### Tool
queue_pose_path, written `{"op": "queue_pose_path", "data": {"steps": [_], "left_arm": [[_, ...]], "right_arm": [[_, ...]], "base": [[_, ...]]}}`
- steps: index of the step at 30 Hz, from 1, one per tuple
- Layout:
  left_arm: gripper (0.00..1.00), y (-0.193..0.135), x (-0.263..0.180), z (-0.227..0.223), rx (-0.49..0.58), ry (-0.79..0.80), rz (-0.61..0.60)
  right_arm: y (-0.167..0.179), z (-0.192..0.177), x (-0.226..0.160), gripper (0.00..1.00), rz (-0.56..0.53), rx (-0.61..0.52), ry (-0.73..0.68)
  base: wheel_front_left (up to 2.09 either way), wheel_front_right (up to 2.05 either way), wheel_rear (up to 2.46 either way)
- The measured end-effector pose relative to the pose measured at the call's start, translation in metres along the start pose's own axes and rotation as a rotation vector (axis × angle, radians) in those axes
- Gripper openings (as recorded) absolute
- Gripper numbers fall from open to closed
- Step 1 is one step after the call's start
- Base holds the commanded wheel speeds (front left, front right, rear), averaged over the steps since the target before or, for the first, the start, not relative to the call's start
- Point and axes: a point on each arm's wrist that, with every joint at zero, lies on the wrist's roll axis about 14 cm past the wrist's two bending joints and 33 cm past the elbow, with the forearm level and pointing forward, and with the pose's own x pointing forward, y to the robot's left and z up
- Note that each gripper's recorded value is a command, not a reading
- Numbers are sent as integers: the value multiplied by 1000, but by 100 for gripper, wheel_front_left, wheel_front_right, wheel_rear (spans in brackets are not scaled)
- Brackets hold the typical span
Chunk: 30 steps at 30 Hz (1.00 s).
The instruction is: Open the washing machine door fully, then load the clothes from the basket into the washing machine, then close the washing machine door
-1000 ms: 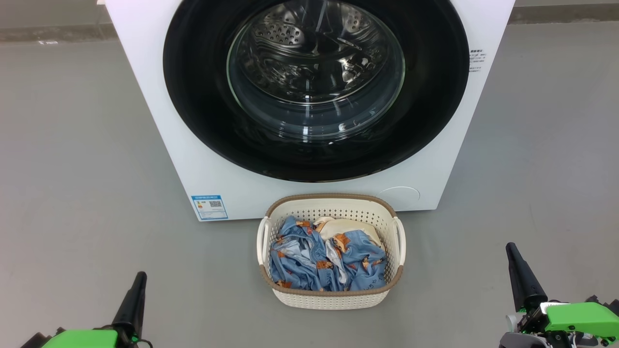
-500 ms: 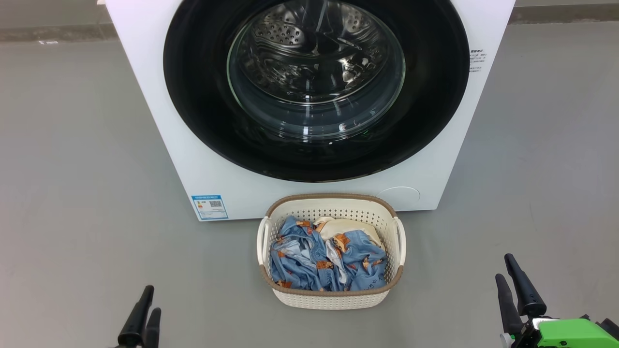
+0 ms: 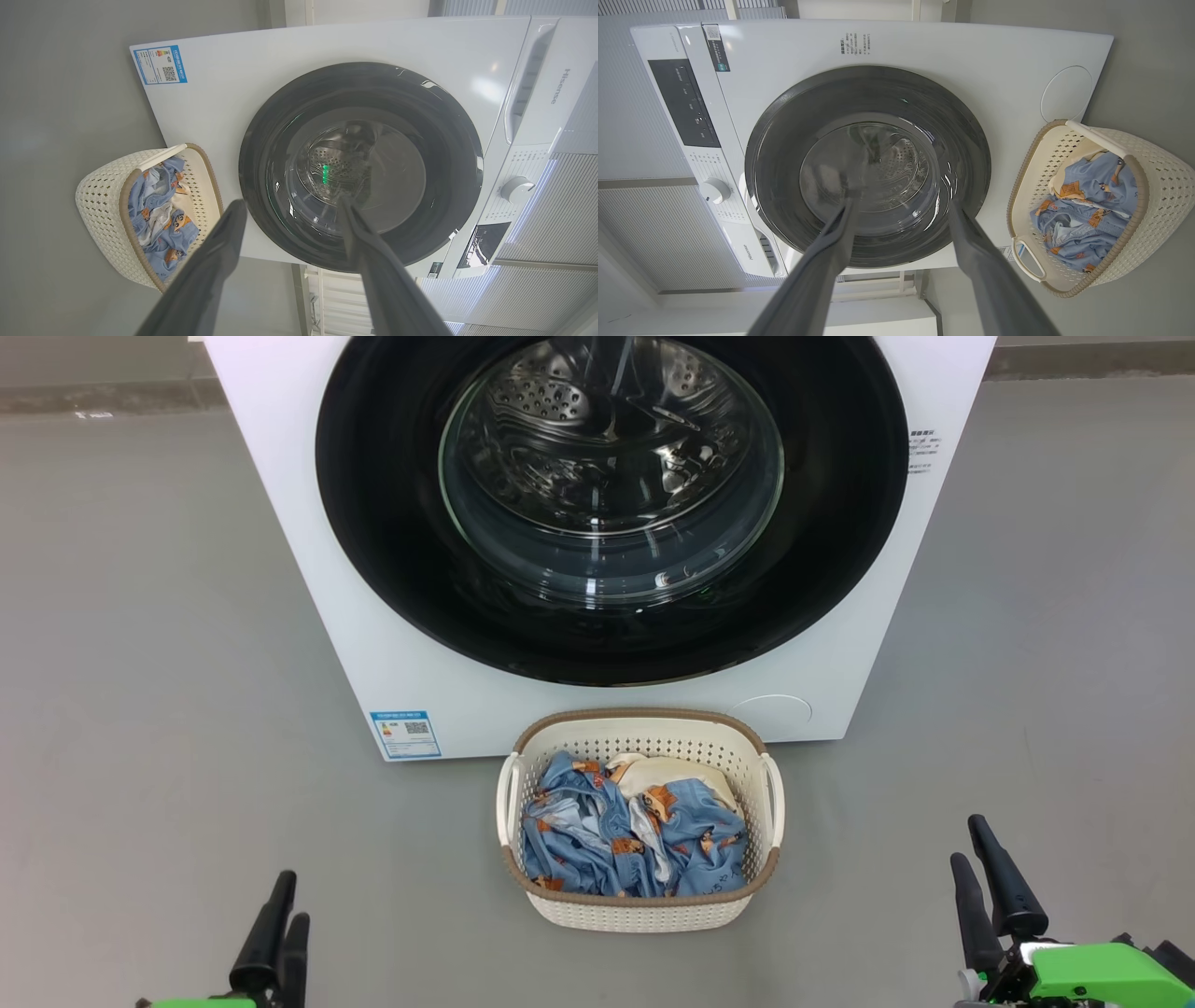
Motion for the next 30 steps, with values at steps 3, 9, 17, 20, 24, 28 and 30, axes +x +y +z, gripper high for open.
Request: {"op": "queue_pose_path", "data": {"steps": [3,9,17,20,24,28,30], "left_arm": [[100,-5,2,0,8,-3,-13],[100,-11,3,1,21,-17,-33],[100,-17,4,-1,85,-17,-51],[100,-20,5,-2,114,-19,-59],[100,-27,7,-2,167,-25,-79],[100,-30,8,-2,231,-30,-87],[100,-31,8,-3,266,-29,-92]], "right_arm": [[3,-2,1,100,8,-3,4],[10,-4,4,100,28,-28,-4],[24,-6,9,100,68,-109,-2],[27,-7,10,100,76,-127,0],[29,-8,10,100,84,-183,-3],[32,-12,11,100,94,-227,4],[34,-12,13,100,102,-247,1]], "base": [[0,0,0],[0,0,0],[0,0,0],[0,0,0],[0,0,0],[0,0,0],[0,0,0]]}}
